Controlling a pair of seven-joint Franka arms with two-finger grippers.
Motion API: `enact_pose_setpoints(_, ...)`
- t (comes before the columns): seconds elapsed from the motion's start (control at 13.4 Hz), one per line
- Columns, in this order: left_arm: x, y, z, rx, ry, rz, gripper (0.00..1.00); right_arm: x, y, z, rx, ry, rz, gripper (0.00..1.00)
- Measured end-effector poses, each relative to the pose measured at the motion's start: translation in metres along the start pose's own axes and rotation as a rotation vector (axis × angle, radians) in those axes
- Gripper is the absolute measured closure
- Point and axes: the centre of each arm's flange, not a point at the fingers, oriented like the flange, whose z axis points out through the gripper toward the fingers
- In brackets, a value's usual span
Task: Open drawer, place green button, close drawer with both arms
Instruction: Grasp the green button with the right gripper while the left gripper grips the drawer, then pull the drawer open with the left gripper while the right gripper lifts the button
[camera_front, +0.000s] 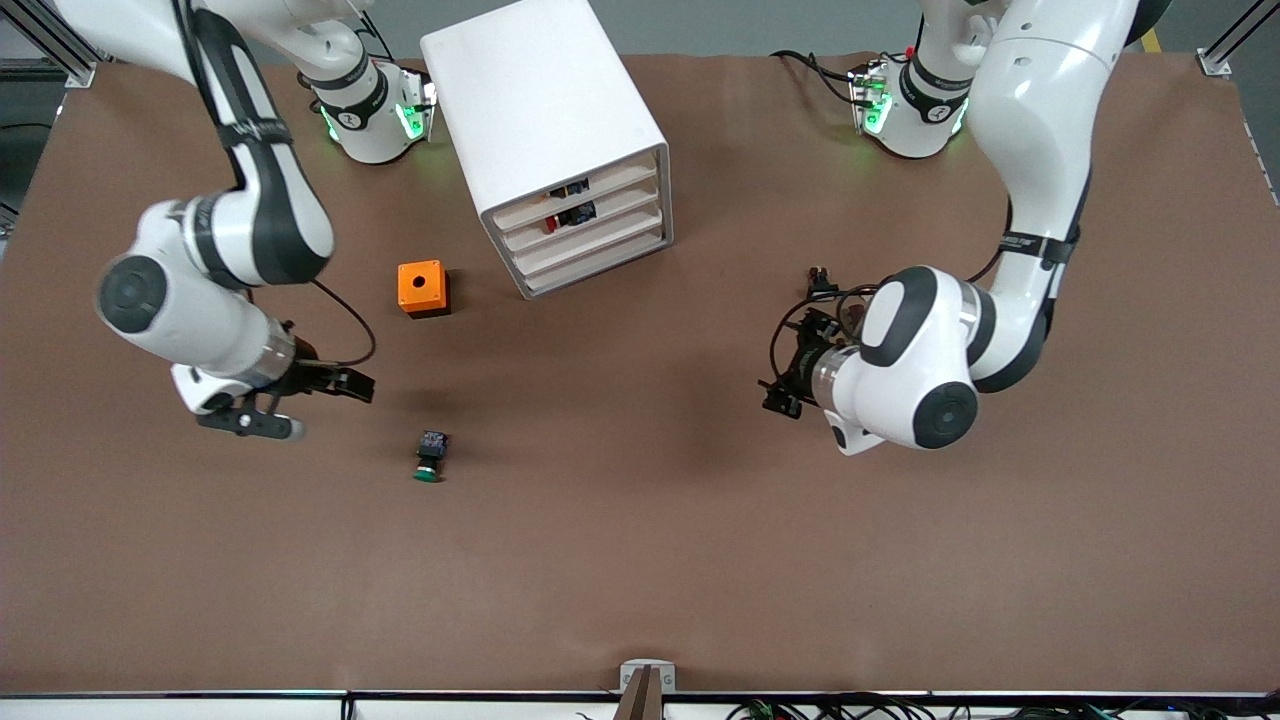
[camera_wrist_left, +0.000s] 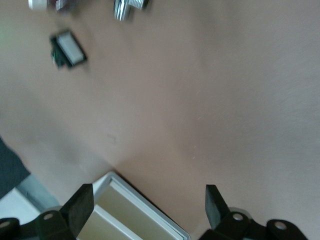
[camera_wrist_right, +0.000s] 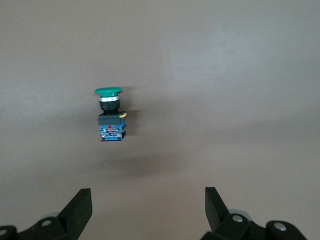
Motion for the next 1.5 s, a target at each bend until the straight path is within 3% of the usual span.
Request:
enact_pose_setpoints(0.3, -0.039, 0.011, 0.077, 0.11, -0.028, -0.235, 0.04, -0.002, -0.036, 0.052, -0.005, 0.025, 0.067, 0.0)
enact_pose_setpoints(0.6, -0.053, 0.02, 0.111, 0.187, -0.186, -0.474, 0.1, 0.001, -0.052, 0.08, 0.016, 0.096, 0.116, 0.0)
enact_pose_setpoints(0.82, -0.054, 0.031, 0.123, 0.227, -0.317, -0.673, 0.13, 0.005, -0.048, 0.114, 0.01, 0.113, 0.124, 0.0)
enact_pose_setpoints(0.9, -0.059, 0.031, 0.132, 0.253, -0.333, -0.709, 0.13, 0.006, -0.046, 0.123, 0.007, 0.115, 0.126, 0.0)
enact_pose_setpoints(1.12, -0.087, 0.026, 0.167, 0.318, -0.295, -0.811, 0.17, 0.009, -0.046, 0.132, 0.012, 0.134, 0.137, 0.03)
enact_pose_setpoints(1.35, -0.1, 0.024, 0.19, 0.367, -0.317, -0.841, 0.22, 0.01, -0.047, 0.131, 0.014, 0.137, 0.143, 0.12)
enact_pose_setpoints(1.5, -0.109, 0.022, 0.204, 0.4, -0.336, -0.853, 0.28, 0.01, -0.047, 0.131, 0.014, 0.136, 0.147, 0.34)
